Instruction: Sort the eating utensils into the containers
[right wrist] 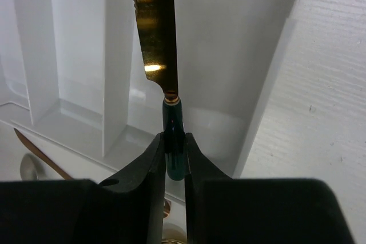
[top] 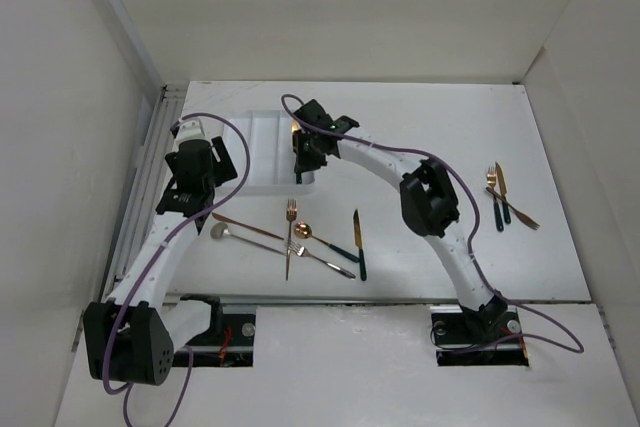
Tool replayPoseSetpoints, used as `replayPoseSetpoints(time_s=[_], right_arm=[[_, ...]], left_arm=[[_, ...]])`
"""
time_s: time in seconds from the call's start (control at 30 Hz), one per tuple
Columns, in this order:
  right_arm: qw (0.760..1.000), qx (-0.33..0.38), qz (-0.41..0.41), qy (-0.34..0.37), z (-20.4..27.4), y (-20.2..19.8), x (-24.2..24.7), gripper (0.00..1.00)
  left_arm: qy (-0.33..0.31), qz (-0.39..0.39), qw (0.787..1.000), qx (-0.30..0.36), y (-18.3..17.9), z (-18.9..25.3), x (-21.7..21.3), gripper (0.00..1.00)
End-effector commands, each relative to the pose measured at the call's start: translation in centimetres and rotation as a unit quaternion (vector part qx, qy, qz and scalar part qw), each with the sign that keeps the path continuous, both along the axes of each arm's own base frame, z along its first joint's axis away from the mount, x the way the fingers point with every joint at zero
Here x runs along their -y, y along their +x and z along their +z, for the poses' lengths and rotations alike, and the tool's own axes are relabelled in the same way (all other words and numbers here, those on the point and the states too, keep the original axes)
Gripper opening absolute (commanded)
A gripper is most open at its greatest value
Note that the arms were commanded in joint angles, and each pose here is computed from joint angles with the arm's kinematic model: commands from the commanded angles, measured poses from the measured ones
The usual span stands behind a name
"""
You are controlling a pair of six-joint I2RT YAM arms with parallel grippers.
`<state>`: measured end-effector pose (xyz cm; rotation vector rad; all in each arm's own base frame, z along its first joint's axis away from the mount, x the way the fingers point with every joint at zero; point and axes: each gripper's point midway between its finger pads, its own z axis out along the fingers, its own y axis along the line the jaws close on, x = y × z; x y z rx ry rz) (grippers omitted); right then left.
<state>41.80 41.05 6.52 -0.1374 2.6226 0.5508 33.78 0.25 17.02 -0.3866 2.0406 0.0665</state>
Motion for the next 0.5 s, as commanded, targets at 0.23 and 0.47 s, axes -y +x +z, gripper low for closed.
replayPoseSetpoints(time_s=[0.23, 0.47], right_arm=[[0.996, 0.046, 0.000, 0.074, 6.0, 1.6, -1.1, 0.45], [0.991, 0.118, 0.009, 0.055, 12.5, 0.5, 2.2, 0.67]], left_arm=[[-0.004, 0.010, 1.000, 0.027, 0.3, 1.1, -0.2, 0.72], [0.005, -0.001, 0.999, 0.035, 0.6, 1.8, 0.3, 0.72]])
